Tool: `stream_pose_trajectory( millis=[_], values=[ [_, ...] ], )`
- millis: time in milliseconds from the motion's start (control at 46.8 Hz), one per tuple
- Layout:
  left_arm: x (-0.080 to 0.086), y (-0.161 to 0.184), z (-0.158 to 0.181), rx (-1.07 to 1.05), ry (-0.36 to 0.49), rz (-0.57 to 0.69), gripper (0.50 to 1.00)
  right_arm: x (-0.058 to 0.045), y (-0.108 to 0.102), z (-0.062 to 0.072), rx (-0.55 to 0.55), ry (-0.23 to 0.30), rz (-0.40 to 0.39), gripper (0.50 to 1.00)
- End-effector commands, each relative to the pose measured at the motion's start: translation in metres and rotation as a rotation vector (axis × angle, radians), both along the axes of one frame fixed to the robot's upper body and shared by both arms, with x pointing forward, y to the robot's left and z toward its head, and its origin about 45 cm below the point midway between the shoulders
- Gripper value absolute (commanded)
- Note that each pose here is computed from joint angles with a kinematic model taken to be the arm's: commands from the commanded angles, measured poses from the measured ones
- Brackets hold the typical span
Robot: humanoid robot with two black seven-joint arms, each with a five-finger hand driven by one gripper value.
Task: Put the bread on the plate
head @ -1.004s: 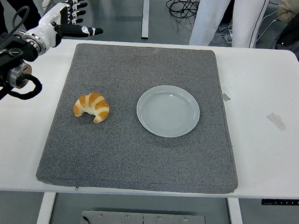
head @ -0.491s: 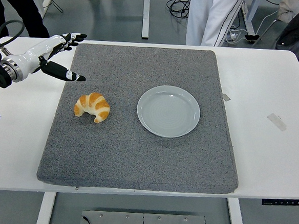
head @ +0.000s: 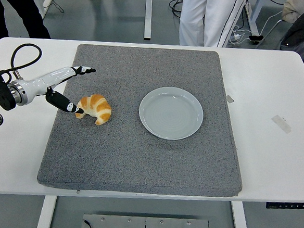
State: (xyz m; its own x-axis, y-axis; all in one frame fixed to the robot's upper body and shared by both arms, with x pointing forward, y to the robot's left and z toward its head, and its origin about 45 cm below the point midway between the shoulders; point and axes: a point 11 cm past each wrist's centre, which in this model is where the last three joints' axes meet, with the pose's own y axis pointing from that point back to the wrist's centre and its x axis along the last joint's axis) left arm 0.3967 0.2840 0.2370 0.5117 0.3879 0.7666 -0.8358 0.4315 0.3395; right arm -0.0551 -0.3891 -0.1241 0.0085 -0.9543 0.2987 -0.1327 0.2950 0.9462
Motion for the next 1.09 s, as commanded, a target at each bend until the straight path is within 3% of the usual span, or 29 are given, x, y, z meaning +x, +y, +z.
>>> stream_pose_trajectory(
  millis=[0, 1068],
  values=[
    [0.001, 0.001, -0.002, 0.006, -0.004, 0.006, 0.980, 0.000, 0.000, 0.000, 0.000, 0.000, 0.000, 1.000],
    [0.010, -0.018, -0.048, 0.033, 0.016, 0.023, 0.980, 0.001, 0.000, 0.000, 0.000, -0.002, 0.000, 1.000]
  ],
)
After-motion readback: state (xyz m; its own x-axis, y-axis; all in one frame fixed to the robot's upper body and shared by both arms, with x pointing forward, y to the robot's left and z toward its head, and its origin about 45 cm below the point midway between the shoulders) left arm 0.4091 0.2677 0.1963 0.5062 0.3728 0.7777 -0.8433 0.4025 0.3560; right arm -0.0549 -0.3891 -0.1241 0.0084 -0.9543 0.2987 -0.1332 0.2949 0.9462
